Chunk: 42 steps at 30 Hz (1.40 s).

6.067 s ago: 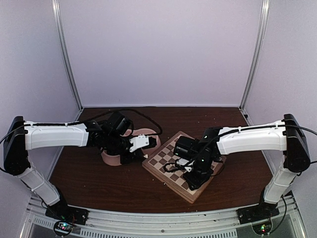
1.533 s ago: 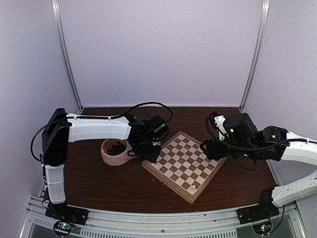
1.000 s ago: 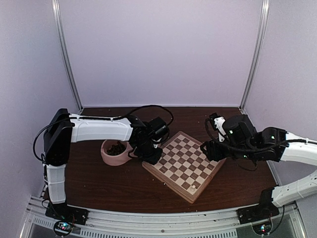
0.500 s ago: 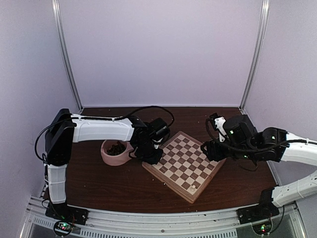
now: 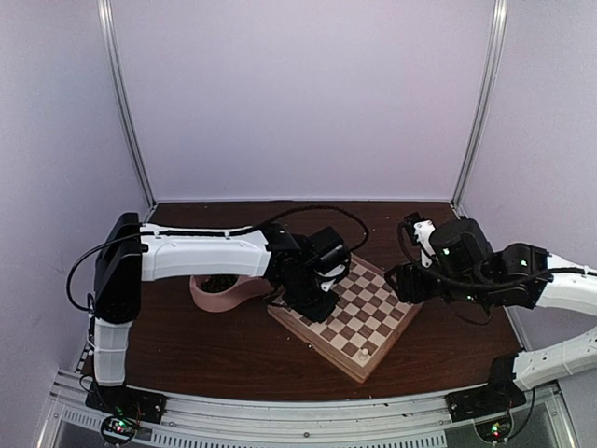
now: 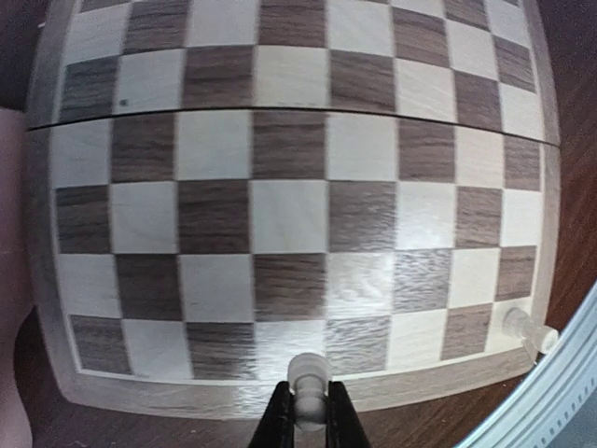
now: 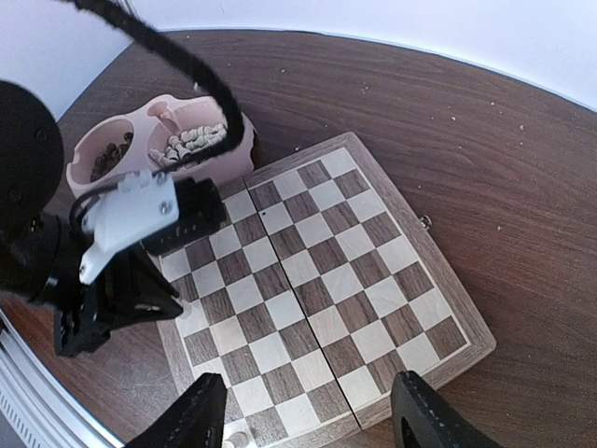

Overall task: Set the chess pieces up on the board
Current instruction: Pick up the pawn from the chessboard, then place the pawn at g2.

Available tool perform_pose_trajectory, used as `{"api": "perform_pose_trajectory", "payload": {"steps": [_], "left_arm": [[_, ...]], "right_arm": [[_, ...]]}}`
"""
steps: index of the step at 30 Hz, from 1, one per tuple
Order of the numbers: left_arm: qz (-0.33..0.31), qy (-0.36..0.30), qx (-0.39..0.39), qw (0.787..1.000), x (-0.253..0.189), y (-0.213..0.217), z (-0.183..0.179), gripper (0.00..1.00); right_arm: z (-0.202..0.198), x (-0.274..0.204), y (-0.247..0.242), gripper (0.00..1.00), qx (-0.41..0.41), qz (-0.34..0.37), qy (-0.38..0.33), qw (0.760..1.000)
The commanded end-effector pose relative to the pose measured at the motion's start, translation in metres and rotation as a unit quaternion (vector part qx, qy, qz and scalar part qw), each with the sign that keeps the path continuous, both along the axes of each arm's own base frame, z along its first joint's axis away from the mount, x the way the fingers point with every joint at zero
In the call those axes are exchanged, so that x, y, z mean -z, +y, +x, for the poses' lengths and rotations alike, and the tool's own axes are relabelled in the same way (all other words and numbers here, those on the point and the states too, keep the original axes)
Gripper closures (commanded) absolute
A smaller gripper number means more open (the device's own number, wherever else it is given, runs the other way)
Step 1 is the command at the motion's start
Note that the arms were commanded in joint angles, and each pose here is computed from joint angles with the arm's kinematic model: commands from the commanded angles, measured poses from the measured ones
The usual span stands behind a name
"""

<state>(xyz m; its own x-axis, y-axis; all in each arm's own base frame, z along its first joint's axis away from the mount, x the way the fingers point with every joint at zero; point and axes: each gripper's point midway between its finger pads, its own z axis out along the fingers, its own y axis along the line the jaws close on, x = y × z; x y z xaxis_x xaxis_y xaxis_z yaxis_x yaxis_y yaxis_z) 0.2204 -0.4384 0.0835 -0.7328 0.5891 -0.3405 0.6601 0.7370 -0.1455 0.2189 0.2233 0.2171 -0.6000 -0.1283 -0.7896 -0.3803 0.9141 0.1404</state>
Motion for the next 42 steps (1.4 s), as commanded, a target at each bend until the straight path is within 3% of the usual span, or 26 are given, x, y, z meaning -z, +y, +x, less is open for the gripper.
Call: {"api": "perform_pose_trajectory", "payload": {"steps": [1,11,29,42], "left_arm": [[-0.040,0.012,0.064,0.997,0.000,-0.034,-0.025,0.93],[-0.083,0.028,0.119,0.989,0.003,-0.073,-0.054,0.93],[-0.082,0.038,0.138,0.986,0.017,-0.092,-0.054,0.92],[-0.075,0.016,0.133,0.988,-0.003,-0.087,-0.048,0.59]], "right_arm": [[0.003,-0.003,-0.026,0.37,0.050,0.001,-0.016,0.999],[-0.003,-0.001,-0.053,0.39,0.089,0.009,-0.019,0.996],[-0.004,-0.001,-0.058,0.39,0.094,0.015,-0.019,0.995],[-0.005,0.000,-0.058,0.39,0.092,0.016,-0.016,0.996]]}}
